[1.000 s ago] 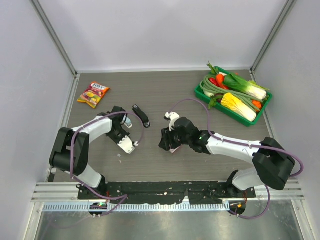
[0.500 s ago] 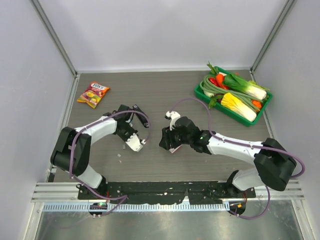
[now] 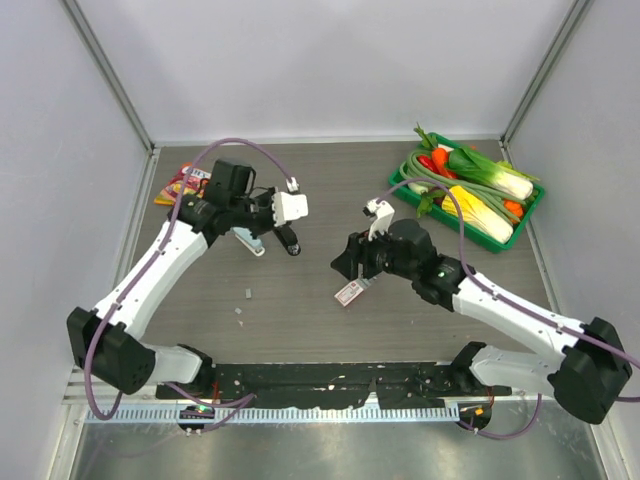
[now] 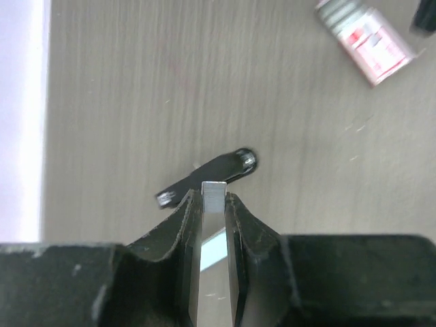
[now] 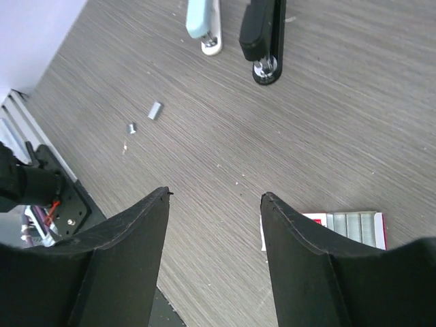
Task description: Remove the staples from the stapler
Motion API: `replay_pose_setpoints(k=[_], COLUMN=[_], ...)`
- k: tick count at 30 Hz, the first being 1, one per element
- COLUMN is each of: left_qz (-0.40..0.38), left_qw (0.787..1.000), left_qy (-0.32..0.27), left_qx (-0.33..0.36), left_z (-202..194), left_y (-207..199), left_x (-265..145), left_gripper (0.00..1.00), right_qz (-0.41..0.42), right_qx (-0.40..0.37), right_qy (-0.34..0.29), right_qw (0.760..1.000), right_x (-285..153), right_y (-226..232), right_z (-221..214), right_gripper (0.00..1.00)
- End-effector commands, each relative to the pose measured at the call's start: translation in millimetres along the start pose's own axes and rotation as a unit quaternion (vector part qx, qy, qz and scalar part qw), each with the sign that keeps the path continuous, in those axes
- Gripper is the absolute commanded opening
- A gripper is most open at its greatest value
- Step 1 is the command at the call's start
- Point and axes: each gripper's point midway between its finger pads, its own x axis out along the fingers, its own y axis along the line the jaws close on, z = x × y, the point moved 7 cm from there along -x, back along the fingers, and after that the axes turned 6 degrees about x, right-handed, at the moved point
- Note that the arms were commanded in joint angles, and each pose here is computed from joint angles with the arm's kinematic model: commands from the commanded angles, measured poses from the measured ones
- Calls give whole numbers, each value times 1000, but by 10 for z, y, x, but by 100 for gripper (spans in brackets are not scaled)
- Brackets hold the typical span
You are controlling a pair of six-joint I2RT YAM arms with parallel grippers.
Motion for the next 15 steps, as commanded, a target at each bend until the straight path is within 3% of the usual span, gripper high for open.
replay_pose_setpoints(k=[1, 3, 7, 10, 11, 15], left_qz=[-14, -29, -54, -60, -73, -99], left_qw=[969, 955, 905, 880, 859, 818], left_qy=[-96, -132, -192, -219, -236, -289], left_qx=[-226, -264, -375, -418, -448, -488], left_z=[553, 734, 1061, 1188, 1252, 1343], left_y=[-28, -2, 41, 108, 134, 158], left_x=[-332, -426, -649, -795, -841, -942], left_gripper=[23, 23, 23, 23, 23, 25], right_qz=[55, 80, 141, 170, 183, 260], right_qx=[-14, -11, -11, -26, -31, -40], right_qy=[-44, -47, -49, -55, -59, -80], right_qw=[997, 996, 989, 984, 981, 961], right_x=[-226, -274, -342, -449, -488, -609], right_y=[248, 334, 526, 636, 686, 915], right_z=[313, 376, 469, 547, 582, 729], right_gripper=[62, 64, 65, 65, 66, 65])
